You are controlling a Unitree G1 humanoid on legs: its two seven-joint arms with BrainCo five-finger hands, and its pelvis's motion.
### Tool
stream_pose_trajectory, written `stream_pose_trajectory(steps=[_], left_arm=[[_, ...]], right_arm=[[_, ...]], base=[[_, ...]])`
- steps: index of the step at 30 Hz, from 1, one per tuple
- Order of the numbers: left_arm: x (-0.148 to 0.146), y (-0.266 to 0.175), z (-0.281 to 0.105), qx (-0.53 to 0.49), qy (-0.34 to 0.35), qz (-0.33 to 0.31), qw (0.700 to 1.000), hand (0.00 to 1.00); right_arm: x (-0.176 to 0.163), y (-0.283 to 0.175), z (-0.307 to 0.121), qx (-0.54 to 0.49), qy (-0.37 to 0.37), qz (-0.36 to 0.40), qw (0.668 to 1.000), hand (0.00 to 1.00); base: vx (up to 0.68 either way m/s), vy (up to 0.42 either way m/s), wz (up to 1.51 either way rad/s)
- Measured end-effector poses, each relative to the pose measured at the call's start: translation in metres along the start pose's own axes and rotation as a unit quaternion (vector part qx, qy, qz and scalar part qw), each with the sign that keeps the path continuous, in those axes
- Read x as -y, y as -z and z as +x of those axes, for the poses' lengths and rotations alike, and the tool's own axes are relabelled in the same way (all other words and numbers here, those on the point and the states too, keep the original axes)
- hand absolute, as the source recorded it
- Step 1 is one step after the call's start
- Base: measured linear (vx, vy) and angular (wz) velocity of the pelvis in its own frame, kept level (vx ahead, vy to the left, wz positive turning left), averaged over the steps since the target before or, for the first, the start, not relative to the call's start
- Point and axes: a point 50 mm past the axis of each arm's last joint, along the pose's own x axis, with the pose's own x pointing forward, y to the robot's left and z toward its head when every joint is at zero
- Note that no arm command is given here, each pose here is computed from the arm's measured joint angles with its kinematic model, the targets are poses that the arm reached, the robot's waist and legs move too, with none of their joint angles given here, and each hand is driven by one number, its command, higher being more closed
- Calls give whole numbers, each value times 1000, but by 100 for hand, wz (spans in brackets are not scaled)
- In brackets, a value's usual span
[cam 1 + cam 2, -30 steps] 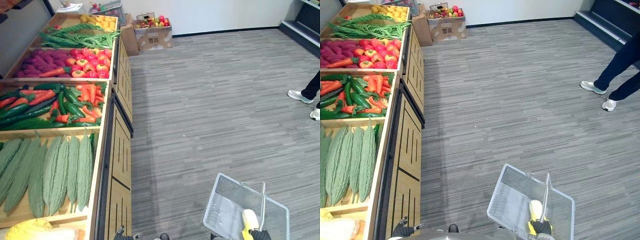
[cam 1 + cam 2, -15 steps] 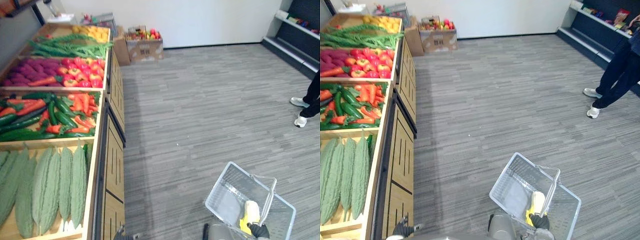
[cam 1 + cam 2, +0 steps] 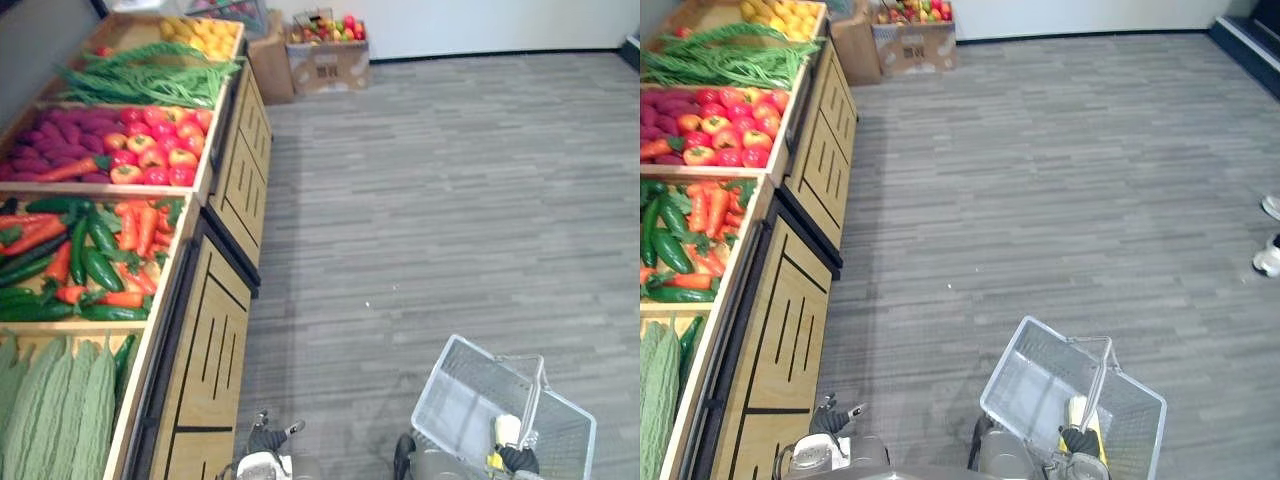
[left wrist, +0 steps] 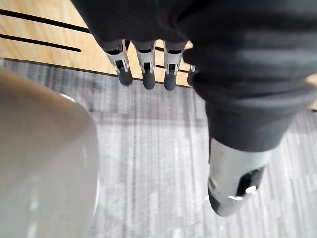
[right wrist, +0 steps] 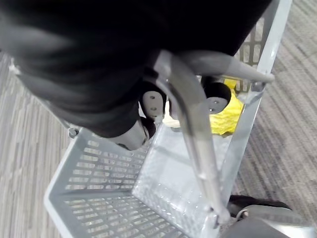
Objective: Pick vegetable in the basket
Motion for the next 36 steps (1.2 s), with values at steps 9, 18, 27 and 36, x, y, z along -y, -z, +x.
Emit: stream_pose_trajectory(steps=[9, 18, 27, 36], left_arm=[[2, -3, -2, 8, -15, -45, 999, 0], [-27, 7, 0, -13, -52, -40, 998, 0], [-29, 15, 0, -25, -12, 61, 998, 0], [-40, 37, -8, -62, -48, 15, 997, 0]], right_arm=[[0, 18, -11, -9, -1, -4, 1000, 100], [-37, 5, -11, 5, -64, -16, 998, 100], [-31, -11, -4, 38, -59, -26, 997, 100], [-10, 16, -7, -26, -4, 23, 999, 100]], base=[[310, 152, 41], [379, 231, -1], [272, 92, 16], [327, -306, 87]])
